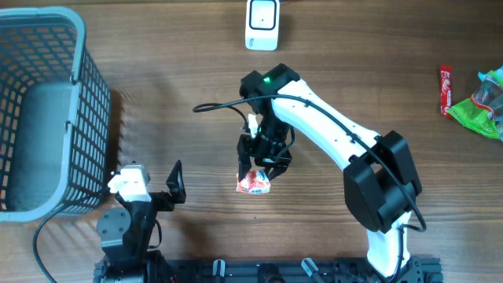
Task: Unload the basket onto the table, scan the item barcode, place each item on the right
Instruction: 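Lift the Kleenex pack and hold it in front of the scanner, then carry the Kleenex pack to the right edge and release it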
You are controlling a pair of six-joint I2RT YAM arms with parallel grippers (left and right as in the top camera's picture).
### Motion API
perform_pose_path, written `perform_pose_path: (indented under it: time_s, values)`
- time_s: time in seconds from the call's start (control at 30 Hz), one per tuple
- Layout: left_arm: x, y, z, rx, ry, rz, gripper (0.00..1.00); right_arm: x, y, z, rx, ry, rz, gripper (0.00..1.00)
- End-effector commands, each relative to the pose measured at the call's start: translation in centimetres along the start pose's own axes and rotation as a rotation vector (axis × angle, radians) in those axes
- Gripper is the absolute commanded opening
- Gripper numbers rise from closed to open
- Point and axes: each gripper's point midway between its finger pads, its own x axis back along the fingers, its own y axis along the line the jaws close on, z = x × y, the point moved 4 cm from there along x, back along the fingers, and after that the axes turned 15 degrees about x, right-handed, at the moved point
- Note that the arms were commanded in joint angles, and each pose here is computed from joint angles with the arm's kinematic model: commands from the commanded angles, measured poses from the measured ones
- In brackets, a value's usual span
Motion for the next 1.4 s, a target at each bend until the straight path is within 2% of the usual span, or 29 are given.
perform_pose_path:
  time_s: [0.0, 0.1, 0.17, 0.3, 0.4, 0.53, 0.7, 0.87, 1.0, 1.07, 1.13, 1.23, 1.33, 1.37]
  values:
    - [0.0, 0.0, 0.0, 0.008, -0.005, 0.004, 1.0, 0.4, -0.8, -3.0, 0.11, -0.134, 0.073, 0.55]
    - [0.0, 0.0, 0.0, 0.008, -0.005, 0.004, 1.0, 3.9, -3.0, -9.2, 0.132, -0.45, 0.171, 0.53]
    - [0.0, 0.0, 0.0, 0.008, -0.005, 0.004, 1.0, 8.1, -4.8, -13.4, 0.15, -0.698, 0.211, 0.54]
    - [0.0, 0.0, 0.0, 0.008, -0.005, 0.004, 1.0, 17.8, -7.7, -18.8, 0.149, -1.184, 0.345, 0.54]
    - [0.0, 0.0, 0.0, 0.008, -0.005, 0.004, 1.0, 21.6, -6.2, -20.2, 0.259, -1.384, 0.391, 0.53]
    - [0.0, 0.0, 0.0, 0.008, -0.005, 0.004, 1.0, 24.0, -5.3, -22.3, 0.337, -1.577, 0.413, 0.52]
    - [0.0, 0.0, 0.0, 0.008, -0.005, 0.004, 1.0, 24.1, -8.9, -26.6, 0.264, -1.799, 0.592, 0.48]
    - [0.0, 0.0, 0.0, 0.008, -0.005, 0.004, 1.0, 20.9, -11.2, -29.8, 0.275, -1.867, 0.577, 0.48]
    - [0.0, 0.0, 0.0, 0.008, -0.005, 0.004, 1.0, 22.3, -10.8, -29.6, 0.247, -1.876, 0.602, 0.48]
    - [0.0, 0.0, 0.0, 0.008, -0.005, 0.004, 1.0, 24.1, -10.4, -28.5, 0.216, -1.812, 0.648, 0.46]
    - [0.0, 0.0, 0.0, 0.008, -0.005, 0.004, 1.0, 26.9, -10.2, -24.8, 0.159, -1.701, 0.724, 0.43]
    - [0.0, 0.0, 0.0, 0.008, -0.005, 0.004, 1.0, 30.4, -12.8, -16.5, -0.02, -1.508, 0.857, 0.43]
    - [0.0, 0.0, 0.0, 0.008, -0.005, 0.004, 1.0, 31.9, -19.9, -9.3, -0.236, -1.299, 0.97, 0.43]
    - [0.0, 0.0, 0.0, 0.008, -0.005, 0.004, 1.0, 32.0, -25.3, -6.5, -0.374, -1.2, 1.011, 0.43]
